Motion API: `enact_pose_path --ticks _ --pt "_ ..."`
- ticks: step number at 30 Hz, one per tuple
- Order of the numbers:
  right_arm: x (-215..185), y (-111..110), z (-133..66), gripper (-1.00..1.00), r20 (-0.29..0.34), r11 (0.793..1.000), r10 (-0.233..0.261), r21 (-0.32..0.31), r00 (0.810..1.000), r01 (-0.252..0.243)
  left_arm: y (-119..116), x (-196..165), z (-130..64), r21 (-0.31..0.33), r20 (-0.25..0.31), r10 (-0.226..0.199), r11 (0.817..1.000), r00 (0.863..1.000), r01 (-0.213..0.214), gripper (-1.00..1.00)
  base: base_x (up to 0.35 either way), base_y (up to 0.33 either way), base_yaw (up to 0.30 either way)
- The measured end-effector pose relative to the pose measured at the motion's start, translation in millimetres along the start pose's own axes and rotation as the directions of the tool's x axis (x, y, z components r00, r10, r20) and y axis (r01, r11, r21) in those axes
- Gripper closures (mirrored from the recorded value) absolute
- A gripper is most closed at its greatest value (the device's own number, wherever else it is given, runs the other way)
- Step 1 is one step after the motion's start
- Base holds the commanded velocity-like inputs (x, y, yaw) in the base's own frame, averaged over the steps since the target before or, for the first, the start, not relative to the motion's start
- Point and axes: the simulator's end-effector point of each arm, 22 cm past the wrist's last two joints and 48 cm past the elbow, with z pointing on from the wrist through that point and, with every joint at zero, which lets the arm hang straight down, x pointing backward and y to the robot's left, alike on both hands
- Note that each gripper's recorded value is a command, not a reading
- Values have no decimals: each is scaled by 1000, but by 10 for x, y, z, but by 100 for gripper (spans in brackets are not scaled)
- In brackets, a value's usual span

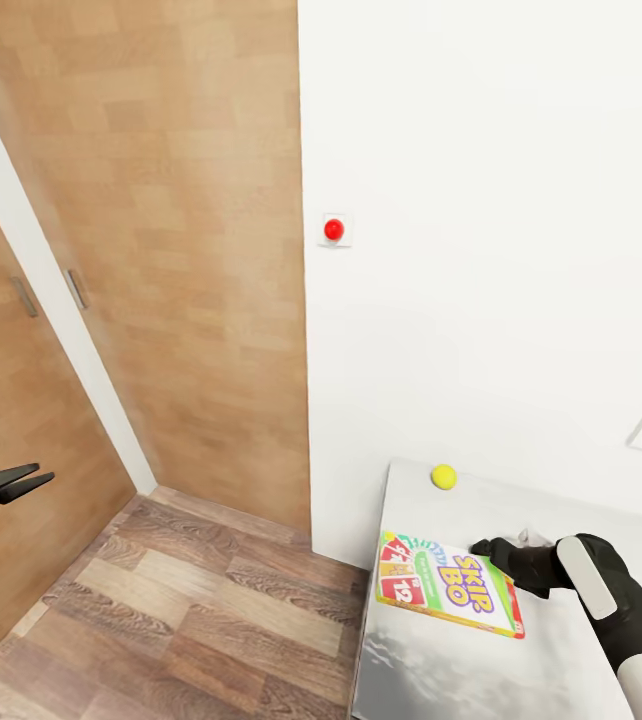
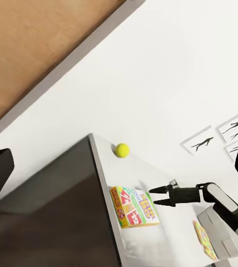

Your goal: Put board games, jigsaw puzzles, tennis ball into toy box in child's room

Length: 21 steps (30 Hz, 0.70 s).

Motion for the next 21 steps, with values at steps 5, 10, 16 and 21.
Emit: enact_pose_path --ticks 5,10,16,21 --pt "1 -1 0 -100 0 1000 0 0 1000 0 0 2 1 0 -1 0 1000 1000 0 -100 0 37 0" --pt "1 1 0 -100 0 1000 0 -1 1000 0 1 3 2 0 -1 0 1000 1000 0 -100 0 15 0" --pt "1 2 1 -100 0 1000 1 -1 1000 -1 1 4 2 0 -1 0 1000 1000 0 -100 0 5 0" --pt "29 -21 17 -100 -8 1000 4 3 1000 -4 1 4 2 0 -1 0 1000 1000 0 -100 0 1 0"
